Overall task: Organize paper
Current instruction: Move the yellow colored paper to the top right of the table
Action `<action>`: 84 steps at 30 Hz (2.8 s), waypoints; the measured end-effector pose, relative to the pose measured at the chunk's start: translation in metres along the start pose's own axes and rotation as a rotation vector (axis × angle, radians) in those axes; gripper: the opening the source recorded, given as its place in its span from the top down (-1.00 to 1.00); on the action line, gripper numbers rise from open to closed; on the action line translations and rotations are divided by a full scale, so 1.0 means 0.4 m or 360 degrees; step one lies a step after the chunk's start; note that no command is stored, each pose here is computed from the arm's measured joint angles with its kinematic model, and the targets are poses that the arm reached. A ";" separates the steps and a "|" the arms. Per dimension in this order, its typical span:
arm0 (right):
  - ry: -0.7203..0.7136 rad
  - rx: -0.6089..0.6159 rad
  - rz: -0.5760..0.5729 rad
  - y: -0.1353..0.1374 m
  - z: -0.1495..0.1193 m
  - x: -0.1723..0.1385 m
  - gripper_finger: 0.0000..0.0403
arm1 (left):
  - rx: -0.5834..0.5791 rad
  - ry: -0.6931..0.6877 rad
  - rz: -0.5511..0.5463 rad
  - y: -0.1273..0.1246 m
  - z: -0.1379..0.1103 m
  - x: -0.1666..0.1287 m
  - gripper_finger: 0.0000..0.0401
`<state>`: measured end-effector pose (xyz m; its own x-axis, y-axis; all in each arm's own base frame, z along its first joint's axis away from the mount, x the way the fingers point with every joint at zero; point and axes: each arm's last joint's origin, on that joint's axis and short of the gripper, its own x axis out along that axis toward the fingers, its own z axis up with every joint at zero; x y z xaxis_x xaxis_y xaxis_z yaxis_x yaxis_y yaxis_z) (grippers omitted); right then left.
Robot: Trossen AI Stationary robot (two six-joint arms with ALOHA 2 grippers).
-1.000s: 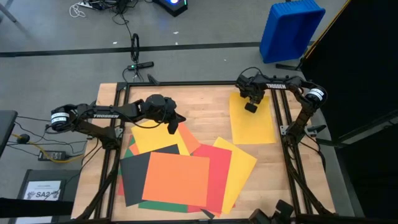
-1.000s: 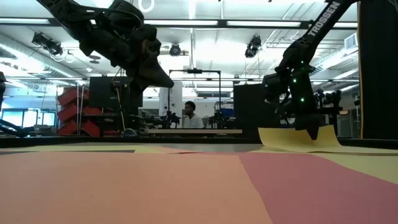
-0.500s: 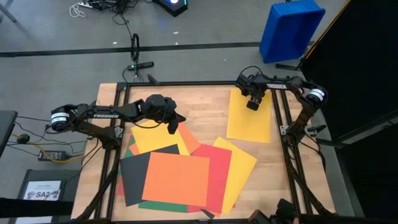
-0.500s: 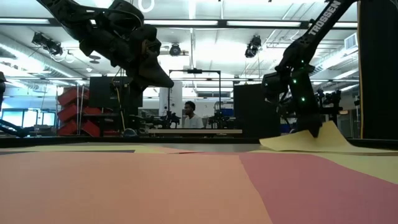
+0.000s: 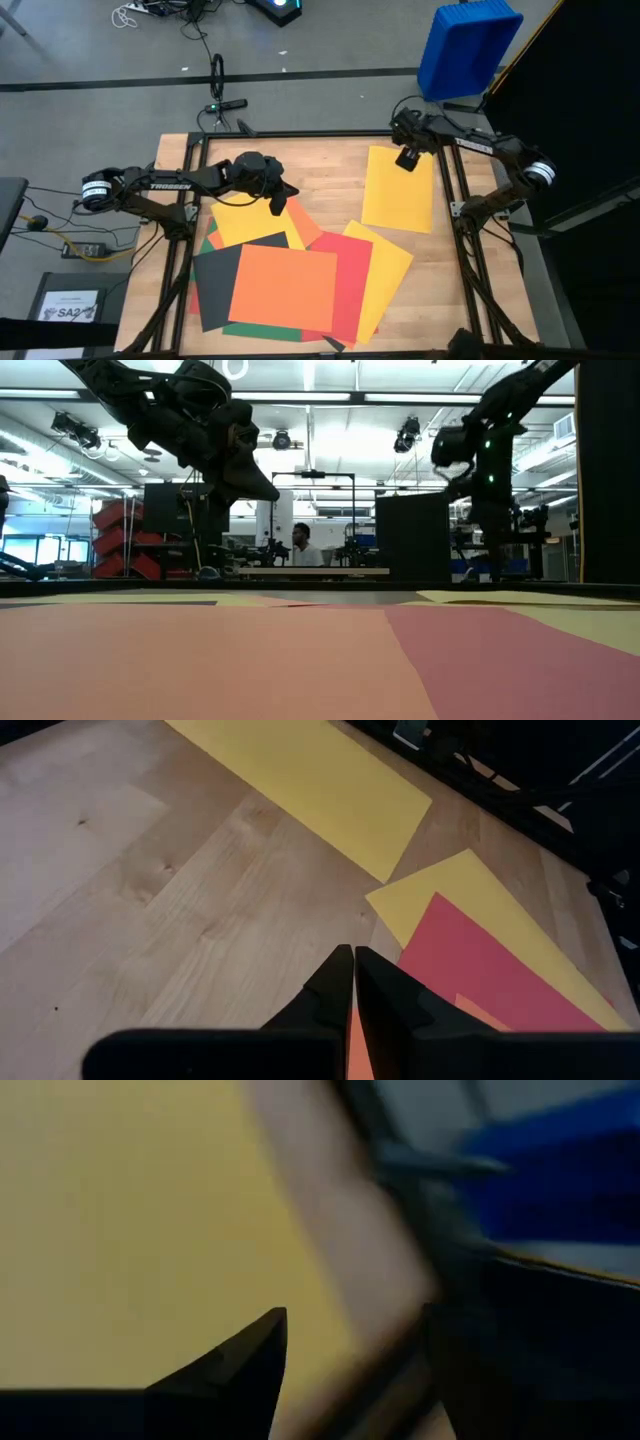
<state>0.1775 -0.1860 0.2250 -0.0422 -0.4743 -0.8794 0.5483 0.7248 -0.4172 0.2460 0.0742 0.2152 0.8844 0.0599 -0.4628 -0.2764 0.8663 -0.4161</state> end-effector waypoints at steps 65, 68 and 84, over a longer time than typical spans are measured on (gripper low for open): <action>-0.0068 0.0022 0.0500 0.245 -0.156 0.081 1.00 | 0.0065 -0.0002 0.0040 -0.039 -0.018 0.009 1.00; -0.0101 -0.0006 0.0498 0.242 -0.152 0.083 1.00 | 0.0065 -0.0002 0.0040 -0.039 -0.018 0.009 1.00; -0.0052 -0.0112 0.0593 0.247 -0.160 0.080 1.00 | 0.0096 -0.0001 0.0043 -0.039 -0.018 0.009 1.00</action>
<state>0.1768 -0.0975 0.1410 0.1767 -0.1868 -0.9664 0.4623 0.8825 -0.0861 0.2508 0.0574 0.2144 0.8773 0.0839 -0.4725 -0.2770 0.8926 -0.3558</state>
